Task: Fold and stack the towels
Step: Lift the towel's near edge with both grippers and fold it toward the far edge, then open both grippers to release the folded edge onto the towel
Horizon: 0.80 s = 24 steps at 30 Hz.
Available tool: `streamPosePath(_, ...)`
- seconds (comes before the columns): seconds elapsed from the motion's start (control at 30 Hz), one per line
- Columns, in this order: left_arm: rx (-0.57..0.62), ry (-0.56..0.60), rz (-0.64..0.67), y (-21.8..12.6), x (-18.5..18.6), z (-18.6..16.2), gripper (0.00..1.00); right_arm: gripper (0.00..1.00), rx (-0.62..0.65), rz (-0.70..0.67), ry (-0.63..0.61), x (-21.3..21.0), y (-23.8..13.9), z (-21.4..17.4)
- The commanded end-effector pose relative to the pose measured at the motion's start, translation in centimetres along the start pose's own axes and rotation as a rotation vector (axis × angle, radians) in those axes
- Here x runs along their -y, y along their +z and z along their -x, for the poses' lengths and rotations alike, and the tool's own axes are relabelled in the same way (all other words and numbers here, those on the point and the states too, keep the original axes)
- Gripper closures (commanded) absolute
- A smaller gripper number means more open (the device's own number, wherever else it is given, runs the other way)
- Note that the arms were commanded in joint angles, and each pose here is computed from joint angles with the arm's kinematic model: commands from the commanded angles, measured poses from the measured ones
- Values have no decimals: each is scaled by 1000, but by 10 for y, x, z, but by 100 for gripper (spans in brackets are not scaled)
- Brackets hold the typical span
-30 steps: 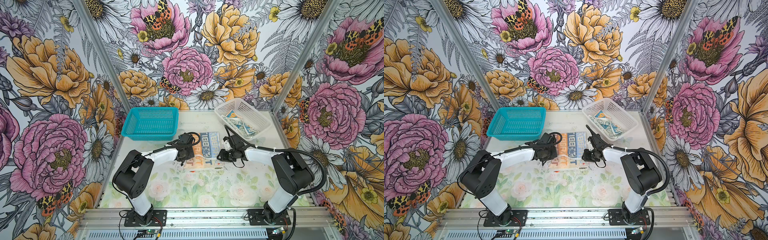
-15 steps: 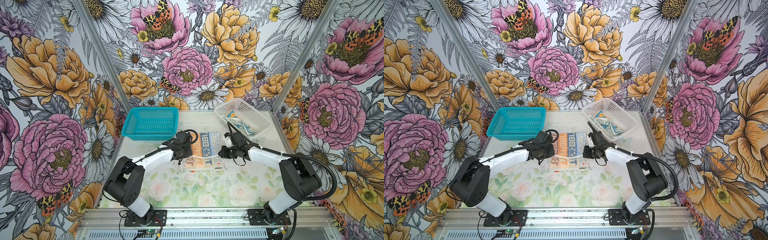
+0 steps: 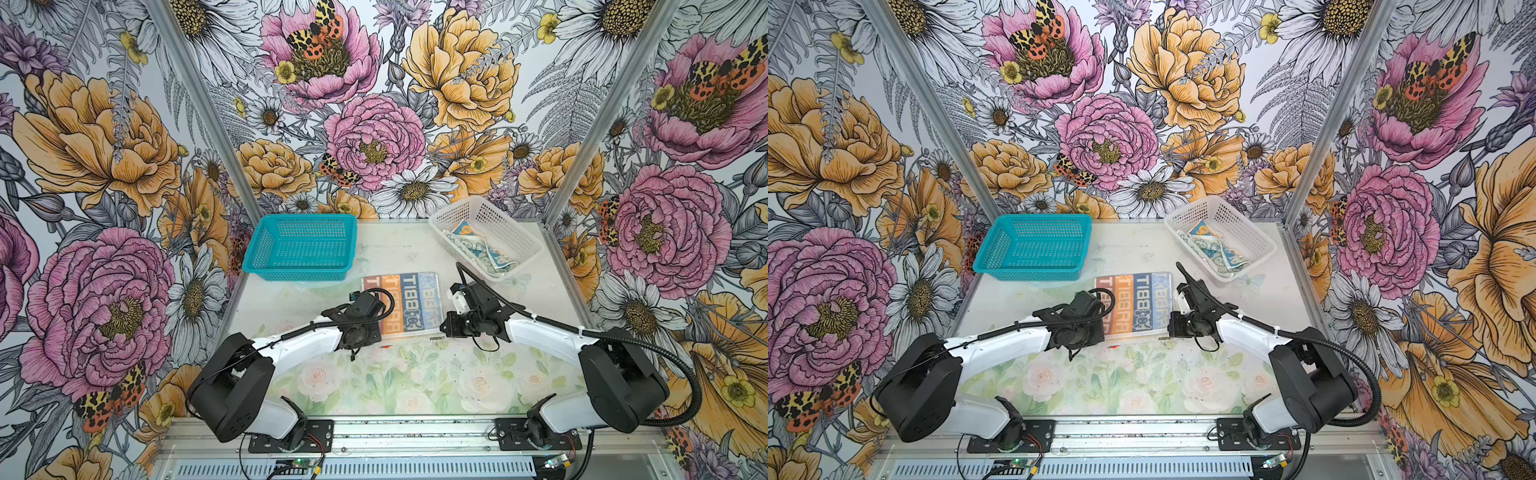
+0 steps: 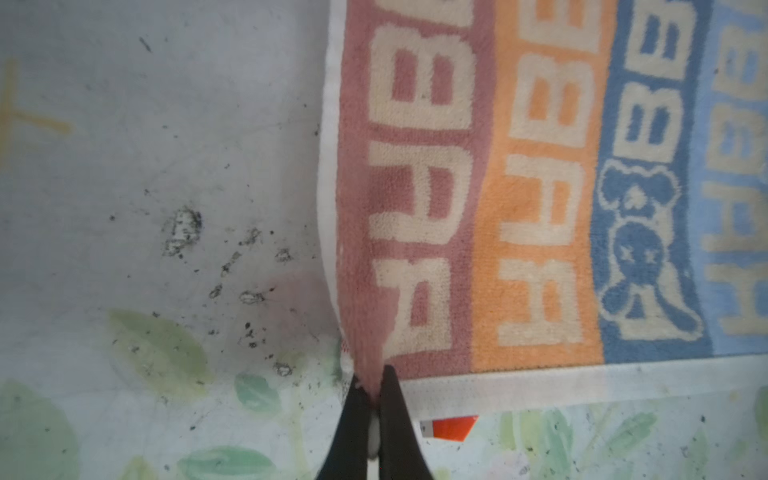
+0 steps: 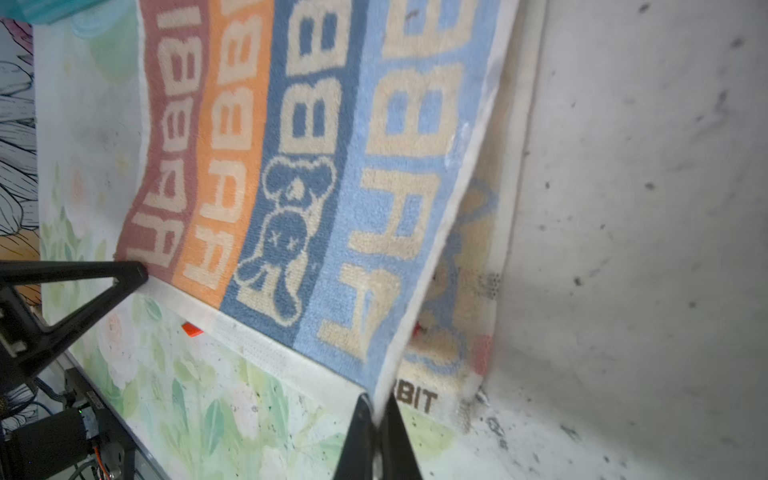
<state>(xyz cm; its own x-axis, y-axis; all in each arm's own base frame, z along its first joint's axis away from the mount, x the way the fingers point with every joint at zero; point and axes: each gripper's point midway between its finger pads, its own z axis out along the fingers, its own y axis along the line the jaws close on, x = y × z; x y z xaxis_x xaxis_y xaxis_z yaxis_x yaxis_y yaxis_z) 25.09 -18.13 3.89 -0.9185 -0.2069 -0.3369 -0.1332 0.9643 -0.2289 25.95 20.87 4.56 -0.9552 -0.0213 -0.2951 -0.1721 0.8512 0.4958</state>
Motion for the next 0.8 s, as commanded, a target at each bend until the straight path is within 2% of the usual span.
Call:
streamPosePath(0.0,3,-19,81,9,-19,-5,100,100,16,-19,14,7,7,2)
streamPosePath(0.37,-31,-19,60,11,-16,-16,100,100,-8,-50,33,22,23,-6)
streamPosePath(0.63,21,-35,-12,-16,0,1,100,100,52,-10,20,6,0,9)
streamPosePath(0.77,24,-45,-22,-18,1,-1,100,100,40,-33,17,13,1,6)
